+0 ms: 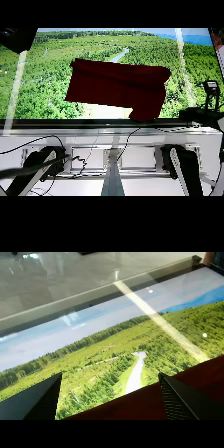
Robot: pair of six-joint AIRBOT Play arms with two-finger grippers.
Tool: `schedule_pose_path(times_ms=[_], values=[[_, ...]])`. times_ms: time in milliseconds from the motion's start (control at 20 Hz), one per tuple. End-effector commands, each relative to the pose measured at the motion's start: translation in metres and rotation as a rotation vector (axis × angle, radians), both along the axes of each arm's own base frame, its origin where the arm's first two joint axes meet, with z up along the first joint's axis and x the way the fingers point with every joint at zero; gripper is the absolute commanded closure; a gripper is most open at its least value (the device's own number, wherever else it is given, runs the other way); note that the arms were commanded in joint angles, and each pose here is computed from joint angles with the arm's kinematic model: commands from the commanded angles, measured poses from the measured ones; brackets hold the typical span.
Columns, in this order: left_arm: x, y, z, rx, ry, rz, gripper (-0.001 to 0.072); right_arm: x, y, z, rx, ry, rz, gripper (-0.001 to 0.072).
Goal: Fold the clothes and pants, and hang the long-sleeved shirts on hangers.
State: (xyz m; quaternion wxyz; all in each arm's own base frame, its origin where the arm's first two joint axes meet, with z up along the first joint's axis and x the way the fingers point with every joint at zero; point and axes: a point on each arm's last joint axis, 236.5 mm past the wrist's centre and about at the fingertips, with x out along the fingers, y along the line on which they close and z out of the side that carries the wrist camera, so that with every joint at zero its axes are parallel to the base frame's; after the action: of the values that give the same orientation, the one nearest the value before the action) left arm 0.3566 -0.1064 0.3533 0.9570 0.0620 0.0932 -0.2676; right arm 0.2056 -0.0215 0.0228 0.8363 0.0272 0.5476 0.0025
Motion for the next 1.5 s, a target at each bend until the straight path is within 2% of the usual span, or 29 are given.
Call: schedule_pose_path(times_ms=[0, 100, 250, 300, 350, 450, 500, 550, 700, 1050, 1450], values=[[0.0, 0.0, 0.0, 0.001, -0.001, 0.001, 0.0013, 0.02, 0.02, -0.038, 0.183, 0.062, -0.051, 0.0702], [0.0, 0.0, 0.0, 0.001, -0.001, 0.001, 0.0013, 0.024, 0.035, -0.053, 0.309, 0.128, -0.039, 0.0703], [0.0, 0.0, 0.0, 0.001, -0.001, 0.001, 0.0013, 0.025, 0.082, -0.051, 0.583, 0.161, 0.156, 0.0703], [0.0, 0.001, 0.0, 0.002, -0.001, 0.002, 0.0013, 0.029, 0.089, -0.049, 0.657, 0.157, 0.161, 0.0701], [0.0, 0.001, 0.0, 0.001, 0.0, 0.002, 0.0013, 0.035, 0.085, -0.054, 0.678, 0.165, 0.108, 0.0699], [0.001, 0.001, -0.001, 0.002, 0.003, 0.002, 0.0013, 0.044, 0.062, -0.076, 0.63, 0.196, -0.047, 0.0672], [0.002, 0.001, -0.002, 0.001, 0.004, 0.002, 0.0012, 0.043, 0.048, -0.087, 0.574, 0.211, -0.089, 0.0552], [0.003, 0.001, -0.002, 0.001, 0.006, 0.002, 0.0013, 0.042, 0.037, -0.095, 0.524, 0.224, -0.115, 0.0469], [0.006, 0.001, -0.005, 0.0, 0.015, 0.002, 0.0013, 0.04, 0.022, -0.109, 0.47, 0.251, -0.176, 0.0463], [0.016, 0.005, -0.018, 0.014, 0.045, 0.012, 0.0013, 0.034, 0.033, -0.133, 0.544, 0.349, -0.184, 0.0462], [0.056, 0.027, -0.075, -0.03, 0.248, 0.123, 0.0014, 0.036, 0.05, -0.141, 0.632, 0.354, -0.151, 0.0466]])
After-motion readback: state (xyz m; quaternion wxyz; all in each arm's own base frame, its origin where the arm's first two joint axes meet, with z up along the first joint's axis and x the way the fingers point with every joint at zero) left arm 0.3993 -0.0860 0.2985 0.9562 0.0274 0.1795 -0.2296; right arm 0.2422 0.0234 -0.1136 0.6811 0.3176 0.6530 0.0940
